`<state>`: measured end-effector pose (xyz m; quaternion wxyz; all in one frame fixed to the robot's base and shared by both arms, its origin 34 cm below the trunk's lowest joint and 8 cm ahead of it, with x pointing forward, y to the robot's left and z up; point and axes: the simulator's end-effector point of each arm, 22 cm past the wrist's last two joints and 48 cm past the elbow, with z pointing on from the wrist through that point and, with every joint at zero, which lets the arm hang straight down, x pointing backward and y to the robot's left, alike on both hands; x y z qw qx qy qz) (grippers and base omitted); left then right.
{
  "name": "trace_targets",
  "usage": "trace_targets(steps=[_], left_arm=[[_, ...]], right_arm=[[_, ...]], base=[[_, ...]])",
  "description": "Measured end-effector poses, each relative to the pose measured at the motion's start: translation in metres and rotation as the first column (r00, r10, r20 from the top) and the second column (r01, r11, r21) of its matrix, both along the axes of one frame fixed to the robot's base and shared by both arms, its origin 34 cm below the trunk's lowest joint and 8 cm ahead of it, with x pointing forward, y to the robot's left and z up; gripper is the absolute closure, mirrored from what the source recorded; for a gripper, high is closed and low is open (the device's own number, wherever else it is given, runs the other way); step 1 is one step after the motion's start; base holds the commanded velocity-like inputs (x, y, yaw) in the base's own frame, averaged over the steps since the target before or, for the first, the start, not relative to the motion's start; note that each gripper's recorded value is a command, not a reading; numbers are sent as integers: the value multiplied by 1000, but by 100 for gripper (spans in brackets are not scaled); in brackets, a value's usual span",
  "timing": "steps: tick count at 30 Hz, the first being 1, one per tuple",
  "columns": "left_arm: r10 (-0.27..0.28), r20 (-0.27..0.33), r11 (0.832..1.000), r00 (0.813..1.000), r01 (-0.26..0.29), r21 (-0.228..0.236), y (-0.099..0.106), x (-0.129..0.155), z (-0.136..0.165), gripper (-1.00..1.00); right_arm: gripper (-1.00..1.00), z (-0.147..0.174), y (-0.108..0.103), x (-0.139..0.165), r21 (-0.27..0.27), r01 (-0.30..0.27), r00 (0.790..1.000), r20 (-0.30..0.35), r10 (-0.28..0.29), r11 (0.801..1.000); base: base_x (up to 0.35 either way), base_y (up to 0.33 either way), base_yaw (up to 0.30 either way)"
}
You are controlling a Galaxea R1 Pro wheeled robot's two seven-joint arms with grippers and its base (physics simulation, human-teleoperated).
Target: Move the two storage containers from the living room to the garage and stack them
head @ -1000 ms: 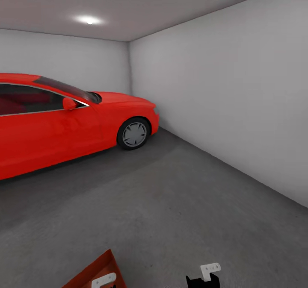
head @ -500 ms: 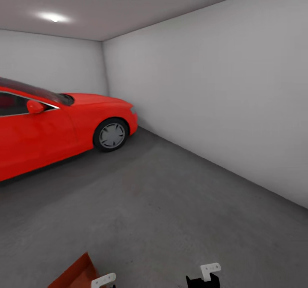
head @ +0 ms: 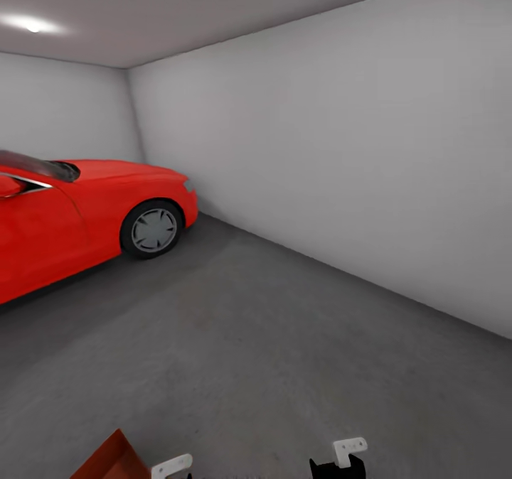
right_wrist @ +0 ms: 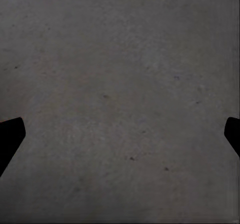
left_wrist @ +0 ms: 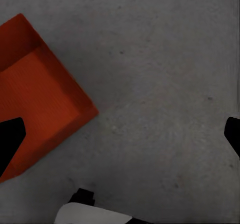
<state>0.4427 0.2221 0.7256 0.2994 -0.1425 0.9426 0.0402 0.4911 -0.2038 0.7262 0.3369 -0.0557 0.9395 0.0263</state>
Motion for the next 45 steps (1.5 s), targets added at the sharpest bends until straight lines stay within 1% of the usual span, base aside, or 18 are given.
trace_targets(steps=[45], left_arm=[[0, 21, 1000, 1000, 0, 1, 0, 6, 8, -100]], right_arm=[[-100, 9, 0, 6, 0, 1, 1000, 24, -1, 1000]], base=[[-337, 0, -295]])
